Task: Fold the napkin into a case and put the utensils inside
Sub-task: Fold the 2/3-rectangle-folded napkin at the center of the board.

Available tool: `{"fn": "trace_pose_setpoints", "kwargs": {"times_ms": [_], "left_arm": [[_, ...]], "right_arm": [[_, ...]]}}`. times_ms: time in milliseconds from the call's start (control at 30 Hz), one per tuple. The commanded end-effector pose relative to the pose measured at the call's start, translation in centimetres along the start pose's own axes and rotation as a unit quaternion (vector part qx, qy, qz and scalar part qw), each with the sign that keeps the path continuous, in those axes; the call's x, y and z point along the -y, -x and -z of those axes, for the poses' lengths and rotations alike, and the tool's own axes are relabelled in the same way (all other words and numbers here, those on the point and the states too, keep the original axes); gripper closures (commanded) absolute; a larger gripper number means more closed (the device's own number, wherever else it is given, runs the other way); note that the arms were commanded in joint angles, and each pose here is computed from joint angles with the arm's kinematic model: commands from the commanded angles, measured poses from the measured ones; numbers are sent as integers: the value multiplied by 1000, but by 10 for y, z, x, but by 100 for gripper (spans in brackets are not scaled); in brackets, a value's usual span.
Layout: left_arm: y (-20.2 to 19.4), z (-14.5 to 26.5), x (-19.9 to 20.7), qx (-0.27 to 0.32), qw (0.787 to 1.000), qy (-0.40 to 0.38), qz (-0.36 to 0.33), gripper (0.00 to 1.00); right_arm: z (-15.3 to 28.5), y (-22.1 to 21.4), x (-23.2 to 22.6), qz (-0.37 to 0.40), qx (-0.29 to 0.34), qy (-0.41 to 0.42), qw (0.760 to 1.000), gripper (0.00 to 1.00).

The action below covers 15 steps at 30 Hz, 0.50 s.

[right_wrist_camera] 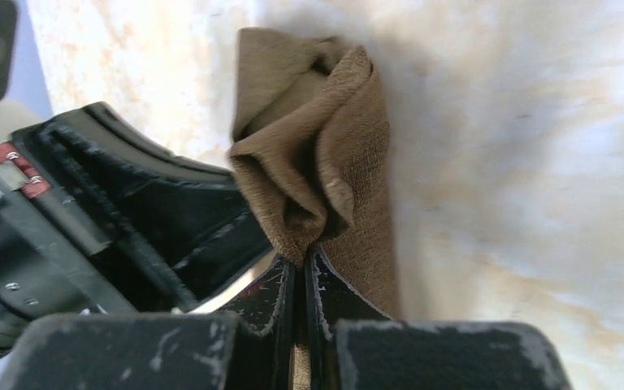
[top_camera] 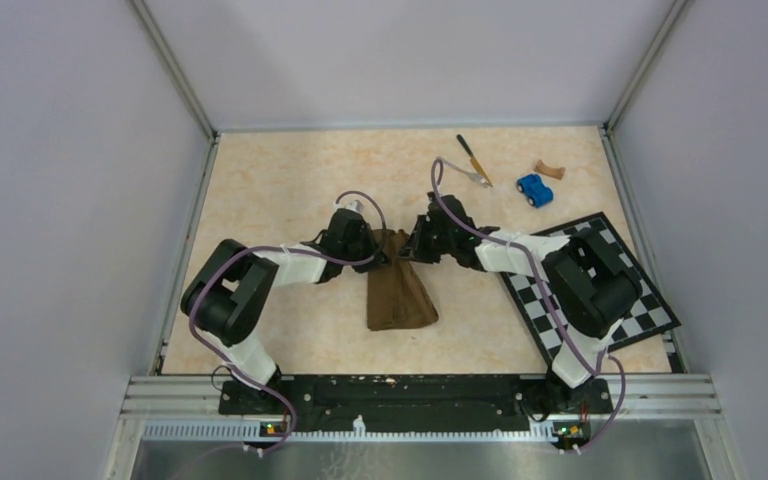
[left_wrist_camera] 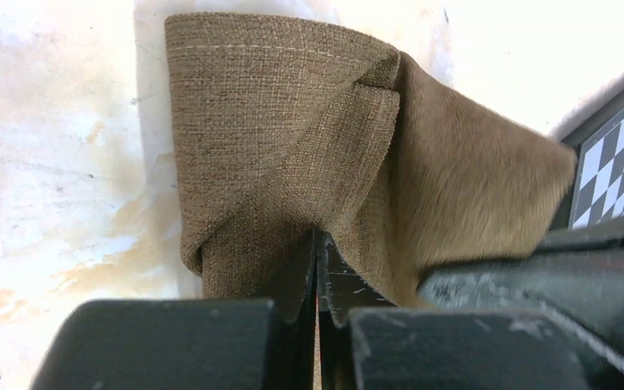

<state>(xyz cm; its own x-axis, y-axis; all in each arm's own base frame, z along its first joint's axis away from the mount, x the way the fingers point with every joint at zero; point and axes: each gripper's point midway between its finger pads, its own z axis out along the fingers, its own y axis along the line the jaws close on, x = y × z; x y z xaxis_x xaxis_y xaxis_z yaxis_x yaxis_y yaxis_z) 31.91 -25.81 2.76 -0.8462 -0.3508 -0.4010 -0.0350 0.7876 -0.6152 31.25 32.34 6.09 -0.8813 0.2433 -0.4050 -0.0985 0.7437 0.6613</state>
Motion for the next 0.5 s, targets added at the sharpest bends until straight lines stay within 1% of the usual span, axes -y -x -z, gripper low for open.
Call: {"fn": "trace_pose_setpoints", "kwargs": {"times_ms": [0, 67, 133, 200, 267, 367, 400, 467], "left_arm": [[-19, -8, -27, -18, 999, 27, -5, 100], [-19, -8, -27, -18, 999, 26, -11, 100], [-18, -6, -25, -16, 999, 24, -19, 100], [-18, -5, -22, -15, 999, 15, -25, 100], [-17, -1, -18, -15, 999, 5, -28, 100], [-18, 7, -11, -17, 999, -12, -32, 100], [-17, 11, -8, -17, 999, -16, -34, 97], [-16, 18, -3, -19, 999, -23, -37, 88]], "right_arm": [[-1, 2, -44, -40, 14, 9, 999, 100], [-9, -5, -47, -71, 6, 9, 997, 100], [-13, -11, -45, -118, 4, 11, 993, 100], [-15, -8, -47, -160, 19, 27, 986, 100], [-17, -5, -45, -186, 30, 23, 982, 100], [-20, -2, -43, -195, 32, 18, 980, 100], [-22, -3, -42, -196, 30, 13, 980, 100], [-22, -2, -40, -200, 32, 9, 979, 100]]}}
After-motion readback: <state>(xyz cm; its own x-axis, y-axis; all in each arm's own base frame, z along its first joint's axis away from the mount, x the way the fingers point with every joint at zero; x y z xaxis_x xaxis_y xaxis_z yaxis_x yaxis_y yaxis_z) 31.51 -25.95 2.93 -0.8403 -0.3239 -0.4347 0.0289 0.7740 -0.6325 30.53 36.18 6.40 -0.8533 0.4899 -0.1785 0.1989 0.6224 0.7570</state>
